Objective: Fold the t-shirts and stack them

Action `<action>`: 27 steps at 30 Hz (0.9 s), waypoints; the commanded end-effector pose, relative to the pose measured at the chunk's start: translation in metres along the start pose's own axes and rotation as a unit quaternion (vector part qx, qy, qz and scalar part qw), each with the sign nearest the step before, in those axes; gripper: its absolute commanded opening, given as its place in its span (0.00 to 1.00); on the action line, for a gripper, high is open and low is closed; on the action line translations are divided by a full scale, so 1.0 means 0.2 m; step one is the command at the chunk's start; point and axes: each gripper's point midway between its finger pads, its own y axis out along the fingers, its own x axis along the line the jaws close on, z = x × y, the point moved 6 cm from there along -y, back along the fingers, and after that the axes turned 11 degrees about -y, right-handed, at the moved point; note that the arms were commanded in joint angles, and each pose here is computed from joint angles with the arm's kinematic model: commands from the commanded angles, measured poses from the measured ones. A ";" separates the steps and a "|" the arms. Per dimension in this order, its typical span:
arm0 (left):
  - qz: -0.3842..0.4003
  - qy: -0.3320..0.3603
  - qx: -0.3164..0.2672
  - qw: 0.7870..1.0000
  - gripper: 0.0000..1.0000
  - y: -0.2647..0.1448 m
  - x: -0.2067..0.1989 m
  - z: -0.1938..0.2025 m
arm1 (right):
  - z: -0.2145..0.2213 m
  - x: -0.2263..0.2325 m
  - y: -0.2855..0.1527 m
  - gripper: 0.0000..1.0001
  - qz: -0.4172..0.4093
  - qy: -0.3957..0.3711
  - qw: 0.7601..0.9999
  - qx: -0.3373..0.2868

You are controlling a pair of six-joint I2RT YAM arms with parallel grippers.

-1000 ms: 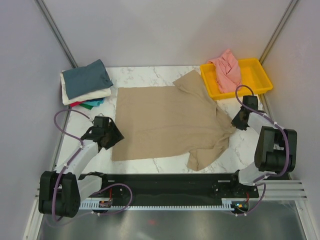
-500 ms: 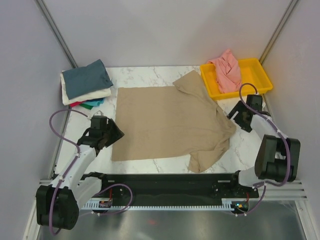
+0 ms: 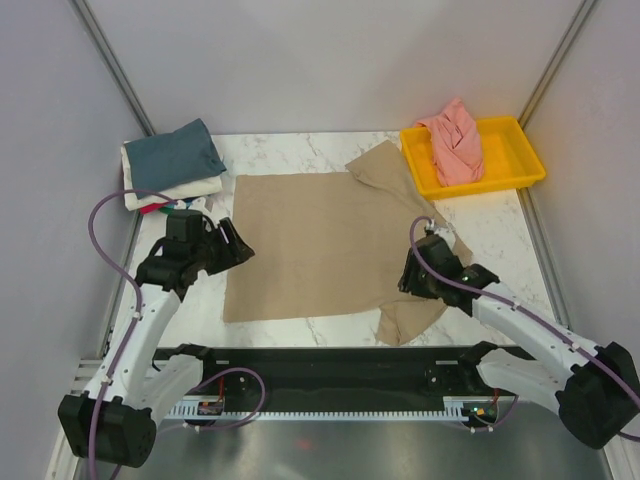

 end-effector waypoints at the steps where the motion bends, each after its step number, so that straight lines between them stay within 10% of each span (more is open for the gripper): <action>1: 0.033 0.041 0.021 0.998 0.65 -0.04 -0.02 0.04 | 0.14 0.04 0.00 0.51 0.031 0.023 0.999 0.015; 27: 0.032 0.042 0.021 0.998 0.64 -0.02 -0.01 0.04 | 0.36 0.07 0.16 0.31 0.108 -0.063 0.991 0.056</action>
